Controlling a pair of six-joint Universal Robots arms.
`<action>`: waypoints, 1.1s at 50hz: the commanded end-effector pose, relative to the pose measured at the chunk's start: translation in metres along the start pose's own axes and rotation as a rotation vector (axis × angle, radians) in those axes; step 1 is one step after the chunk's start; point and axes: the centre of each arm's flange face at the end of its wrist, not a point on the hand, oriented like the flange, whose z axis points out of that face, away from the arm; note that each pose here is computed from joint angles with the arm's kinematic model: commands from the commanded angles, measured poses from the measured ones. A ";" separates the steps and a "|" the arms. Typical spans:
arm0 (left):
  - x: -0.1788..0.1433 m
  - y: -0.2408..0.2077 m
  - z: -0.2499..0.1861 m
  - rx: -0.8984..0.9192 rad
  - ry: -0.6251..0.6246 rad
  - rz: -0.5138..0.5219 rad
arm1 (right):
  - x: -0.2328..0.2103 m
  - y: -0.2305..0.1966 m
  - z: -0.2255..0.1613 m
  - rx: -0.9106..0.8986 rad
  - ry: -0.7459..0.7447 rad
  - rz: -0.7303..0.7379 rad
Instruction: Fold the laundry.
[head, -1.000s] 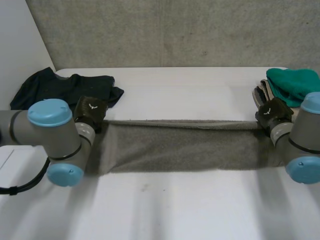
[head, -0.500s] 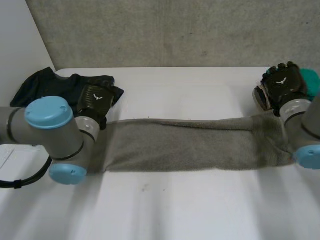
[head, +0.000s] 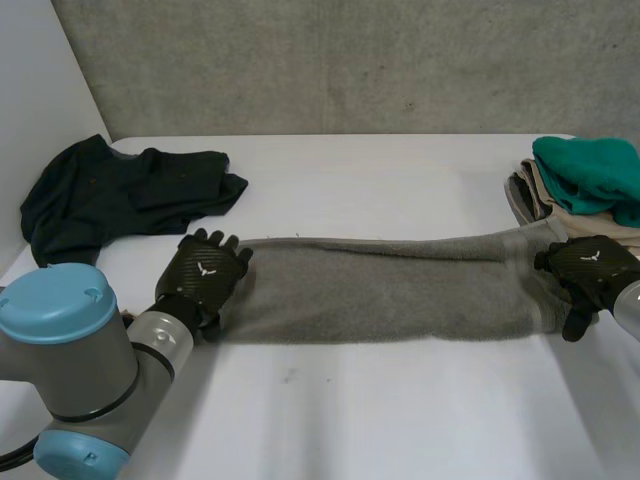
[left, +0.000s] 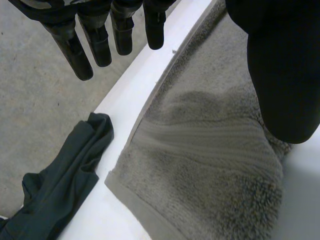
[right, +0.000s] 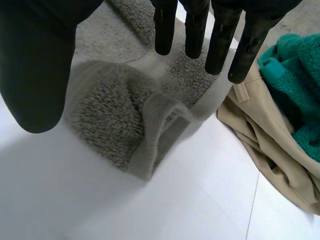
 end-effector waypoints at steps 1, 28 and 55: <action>-0.005 0.006 0.003 -0.023 -0.016 -0.005 | -0.003 0.019 0.026 0.023 0.026 -0.015; -0.008 0.001 -0.014 -0.037 -0.008 -0.007 | 0.151 0.071 -0.013 -0.218 0.388 -0.296; -0.016 -0.005 -0.022 -0.022 -0.034 -0.009 | -0.135 -0.132 -0.051 0.502 -0.173 -0.569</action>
